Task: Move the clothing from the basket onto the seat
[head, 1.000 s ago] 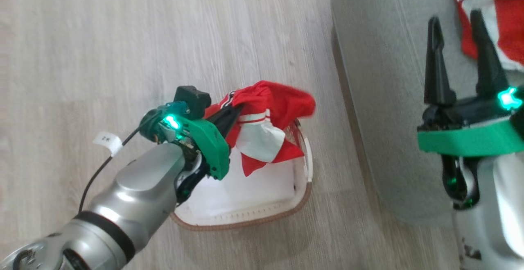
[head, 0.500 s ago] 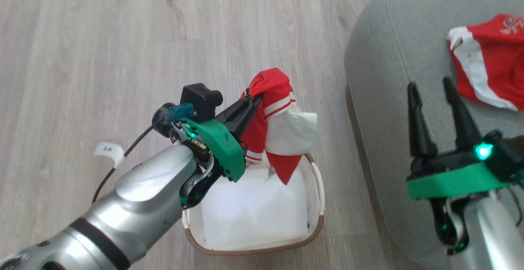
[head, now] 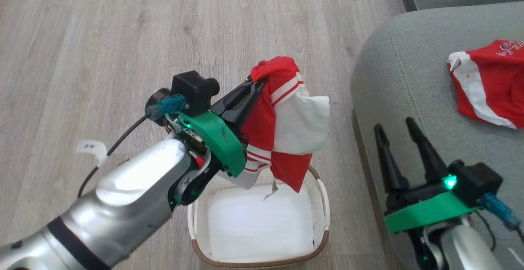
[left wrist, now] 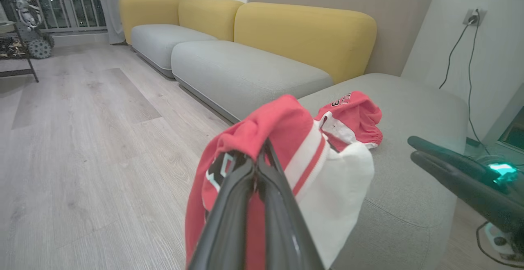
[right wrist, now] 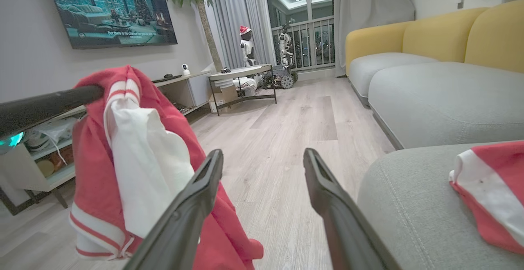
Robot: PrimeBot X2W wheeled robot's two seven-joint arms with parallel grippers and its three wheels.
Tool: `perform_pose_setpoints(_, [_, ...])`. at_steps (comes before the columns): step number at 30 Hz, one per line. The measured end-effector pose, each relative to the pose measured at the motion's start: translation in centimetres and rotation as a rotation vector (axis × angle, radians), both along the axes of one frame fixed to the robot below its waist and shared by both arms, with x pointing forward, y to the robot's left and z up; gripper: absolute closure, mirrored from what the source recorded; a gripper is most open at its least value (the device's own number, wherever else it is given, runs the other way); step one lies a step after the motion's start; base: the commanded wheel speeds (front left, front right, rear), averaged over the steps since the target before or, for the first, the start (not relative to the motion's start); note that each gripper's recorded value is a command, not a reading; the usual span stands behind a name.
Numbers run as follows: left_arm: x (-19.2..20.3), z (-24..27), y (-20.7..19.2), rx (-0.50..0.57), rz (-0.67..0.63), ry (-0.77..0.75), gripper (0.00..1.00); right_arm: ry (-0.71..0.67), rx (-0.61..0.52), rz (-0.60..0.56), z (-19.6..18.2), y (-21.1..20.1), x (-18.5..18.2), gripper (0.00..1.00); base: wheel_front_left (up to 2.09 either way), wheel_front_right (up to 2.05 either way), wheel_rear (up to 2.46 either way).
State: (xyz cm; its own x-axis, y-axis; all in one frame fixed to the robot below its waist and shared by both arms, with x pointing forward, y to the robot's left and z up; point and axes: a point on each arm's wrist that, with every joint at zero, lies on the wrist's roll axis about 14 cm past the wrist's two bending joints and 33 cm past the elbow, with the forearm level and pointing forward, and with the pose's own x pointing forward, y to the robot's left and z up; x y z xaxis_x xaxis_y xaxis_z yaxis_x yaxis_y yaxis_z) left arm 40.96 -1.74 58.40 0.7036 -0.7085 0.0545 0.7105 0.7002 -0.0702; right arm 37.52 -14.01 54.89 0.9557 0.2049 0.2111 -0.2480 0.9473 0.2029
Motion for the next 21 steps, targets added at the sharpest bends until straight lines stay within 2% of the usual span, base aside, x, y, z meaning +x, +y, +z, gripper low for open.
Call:
perform_pose_setpoints(10, [-0.7, 1.3, -0.3, -0.003, -0.009, -0.025, 1.0, 0.017, 0.002, 0.068, -0.5, 1.9, -1.1, 0.0, 0.0, 0.0, 0.0])
perform_pose_setpoints(21, [-1.0, 1.4, -0.3, -0.002, -0.012, -0.025, 1.0, 0.075, -0.017, 0.272, -1.9, 7.5, -2.1, 0.0, 0.0, 0.0, 0.0])
